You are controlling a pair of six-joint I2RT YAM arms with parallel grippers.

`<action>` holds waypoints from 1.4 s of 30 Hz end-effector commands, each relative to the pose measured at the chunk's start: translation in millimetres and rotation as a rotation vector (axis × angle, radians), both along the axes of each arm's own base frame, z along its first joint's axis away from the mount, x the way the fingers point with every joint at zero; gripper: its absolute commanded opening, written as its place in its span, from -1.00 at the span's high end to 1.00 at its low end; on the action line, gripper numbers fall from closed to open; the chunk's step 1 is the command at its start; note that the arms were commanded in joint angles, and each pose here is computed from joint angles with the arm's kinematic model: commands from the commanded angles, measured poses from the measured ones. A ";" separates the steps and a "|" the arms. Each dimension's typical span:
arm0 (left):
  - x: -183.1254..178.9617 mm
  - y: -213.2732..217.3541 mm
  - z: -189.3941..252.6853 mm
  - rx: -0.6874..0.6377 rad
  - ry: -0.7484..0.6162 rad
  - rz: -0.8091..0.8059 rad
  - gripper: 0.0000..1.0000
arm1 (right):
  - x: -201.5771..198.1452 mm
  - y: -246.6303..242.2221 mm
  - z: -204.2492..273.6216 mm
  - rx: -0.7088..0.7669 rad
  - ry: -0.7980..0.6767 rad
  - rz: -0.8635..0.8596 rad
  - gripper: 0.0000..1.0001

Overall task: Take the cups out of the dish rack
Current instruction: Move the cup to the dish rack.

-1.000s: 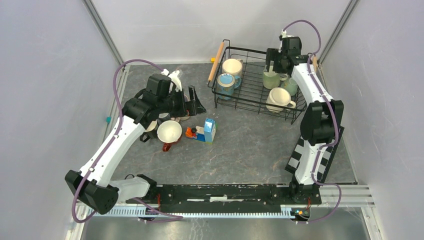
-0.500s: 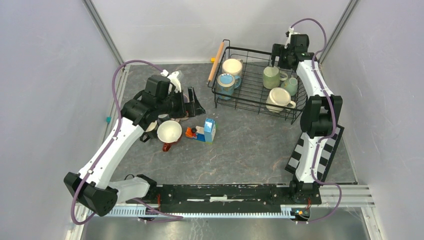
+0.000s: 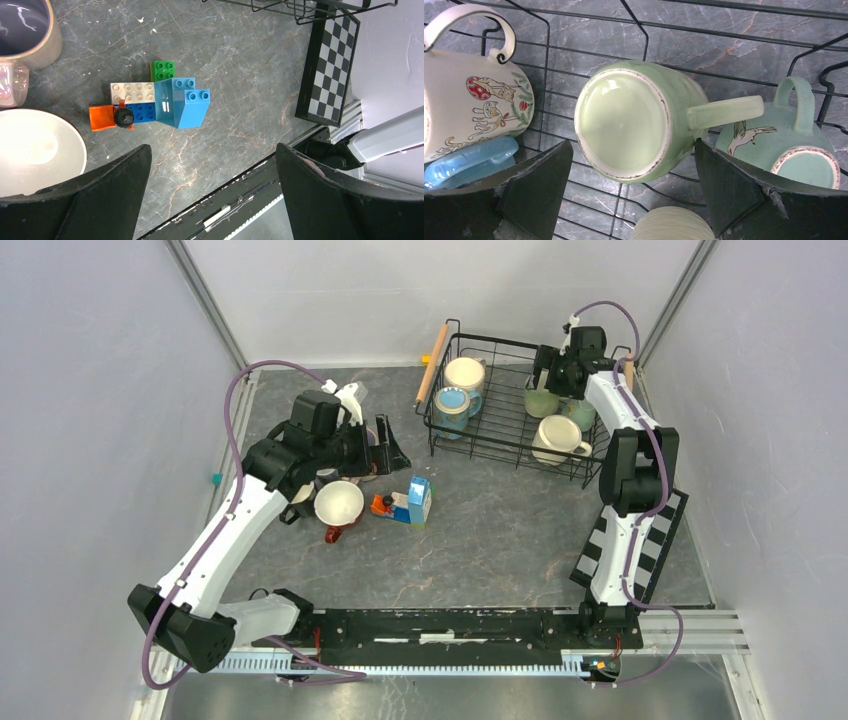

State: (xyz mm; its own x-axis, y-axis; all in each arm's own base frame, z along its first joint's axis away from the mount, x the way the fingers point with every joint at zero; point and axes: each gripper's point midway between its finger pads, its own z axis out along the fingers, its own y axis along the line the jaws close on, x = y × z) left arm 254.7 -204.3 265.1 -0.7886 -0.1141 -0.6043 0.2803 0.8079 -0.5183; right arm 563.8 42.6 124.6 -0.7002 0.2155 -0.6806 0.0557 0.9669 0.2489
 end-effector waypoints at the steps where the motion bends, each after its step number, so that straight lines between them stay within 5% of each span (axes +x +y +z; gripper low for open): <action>1: 1.8 -2.6 7.1 0.003 -0.065 -0.049 -1.00 | 14.2 13.0 18.6 0.037 -0.077 -0.003 -0.96; 26: 3.7 -1.9 -4.0 0.023 -0.041 -0.044 -1.00 | 10.9 110.0 17.9 0.174 -0.102 0.083 -0.96; 42: 0.3 0.4 -6.1 0.025 -0.045 -0.044 -1.00 | -6.0 98.5 69.0 -0.040 -0.228 0.179 -0.96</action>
